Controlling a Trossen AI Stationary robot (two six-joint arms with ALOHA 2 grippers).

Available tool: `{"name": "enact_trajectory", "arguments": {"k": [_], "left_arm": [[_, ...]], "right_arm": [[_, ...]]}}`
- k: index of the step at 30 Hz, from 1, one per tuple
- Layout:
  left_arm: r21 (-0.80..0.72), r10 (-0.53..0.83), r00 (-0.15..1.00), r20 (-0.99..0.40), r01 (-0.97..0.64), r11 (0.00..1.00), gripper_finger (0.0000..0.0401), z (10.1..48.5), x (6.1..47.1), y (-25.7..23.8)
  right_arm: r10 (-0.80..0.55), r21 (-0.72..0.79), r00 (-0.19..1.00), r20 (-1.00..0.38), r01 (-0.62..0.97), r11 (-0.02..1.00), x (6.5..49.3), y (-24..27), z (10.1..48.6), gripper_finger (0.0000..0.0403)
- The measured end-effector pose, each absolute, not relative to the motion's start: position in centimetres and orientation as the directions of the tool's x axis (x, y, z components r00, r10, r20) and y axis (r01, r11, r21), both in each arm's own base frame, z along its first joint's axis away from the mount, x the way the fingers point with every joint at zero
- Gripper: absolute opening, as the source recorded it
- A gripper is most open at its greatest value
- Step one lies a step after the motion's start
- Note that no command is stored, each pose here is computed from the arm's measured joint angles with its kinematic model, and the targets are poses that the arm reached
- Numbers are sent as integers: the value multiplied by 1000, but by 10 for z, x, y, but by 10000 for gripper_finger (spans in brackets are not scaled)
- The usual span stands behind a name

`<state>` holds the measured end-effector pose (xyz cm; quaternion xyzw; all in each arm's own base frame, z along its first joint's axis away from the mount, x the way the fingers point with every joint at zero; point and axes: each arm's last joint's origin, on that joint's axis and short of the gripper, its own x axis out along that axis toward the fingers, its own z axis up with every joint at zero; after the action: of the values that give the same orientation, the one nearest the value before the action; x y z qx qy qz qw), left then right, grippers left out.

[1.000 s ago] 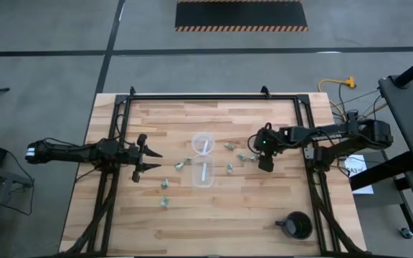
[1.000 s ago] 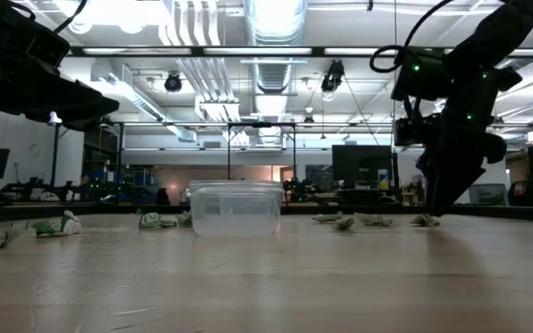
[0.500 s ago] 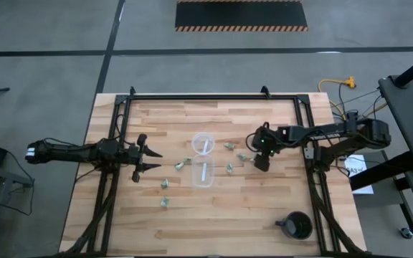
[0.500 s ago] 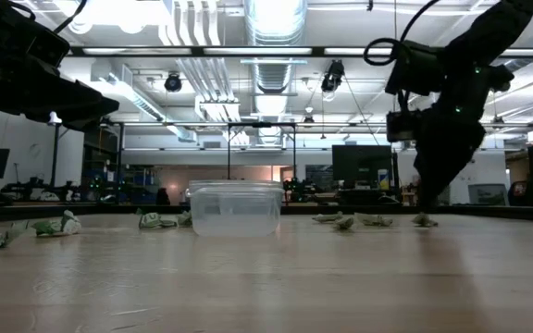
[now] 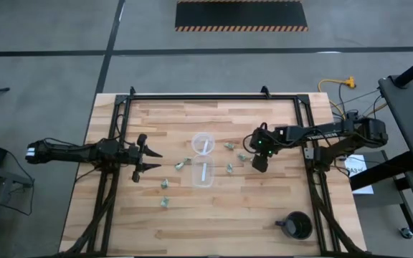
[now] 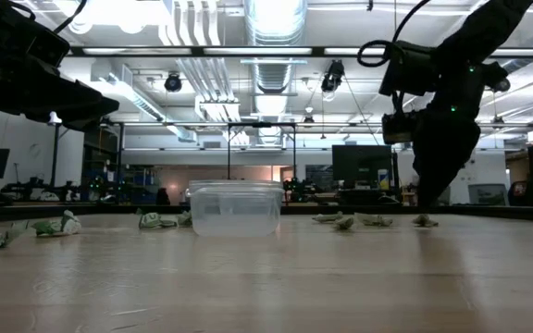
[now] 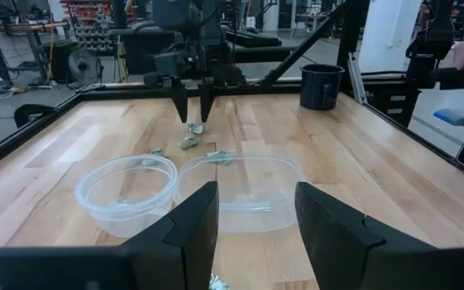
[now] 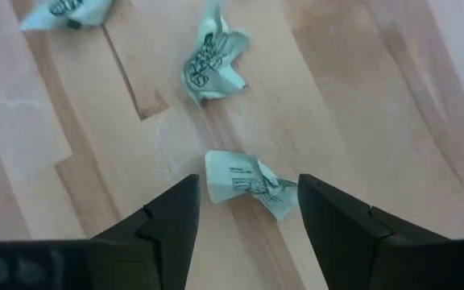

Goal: Pick and place items into bin
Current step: Put the stevia packet into the circular transparent bin

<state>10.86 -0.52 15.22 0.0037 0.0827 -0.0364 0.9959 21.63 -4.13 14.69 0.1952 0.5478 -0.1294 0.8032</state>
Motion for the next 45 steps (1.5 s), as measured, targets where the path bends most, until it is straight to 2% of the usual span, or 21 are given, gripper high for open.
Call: {"name": "enact_trajectory", "arguments": {"k": [11,16,21,25,32,41,45], "left_arm": [[1,-72,984,-166,73,997,149,152,109,-5],[1,-72,984,-166,73,997,149,152,109,-5],[1,-72,984,-165,73,997,149,152,109,-5],[1,-72,984,-165,73,997,149,152,109,-5],[1,-72,984,-166,73,997,149,152,109,-5],[1,-72,984,-165,73,997,149,152,109,-5],[1,-72,984,-165,73,997,149,152,109,-5]], "right_arm": [[19,137,271,-962,423,896,225,-43,125,201],[14,135,281,-960,415,900,230,-44,128,201],[-59,75,292,-955,427,901,233,-47,135,193],[-64,69,289,-955,425,903,233,-47,134,154],[-60,47,267,-962,378,924,229,-49,132,25],[-63,34,270,-961,342,939,231,-51,135,11],[-76,34,311,-947,334,942,236,-52,140,10]]}}
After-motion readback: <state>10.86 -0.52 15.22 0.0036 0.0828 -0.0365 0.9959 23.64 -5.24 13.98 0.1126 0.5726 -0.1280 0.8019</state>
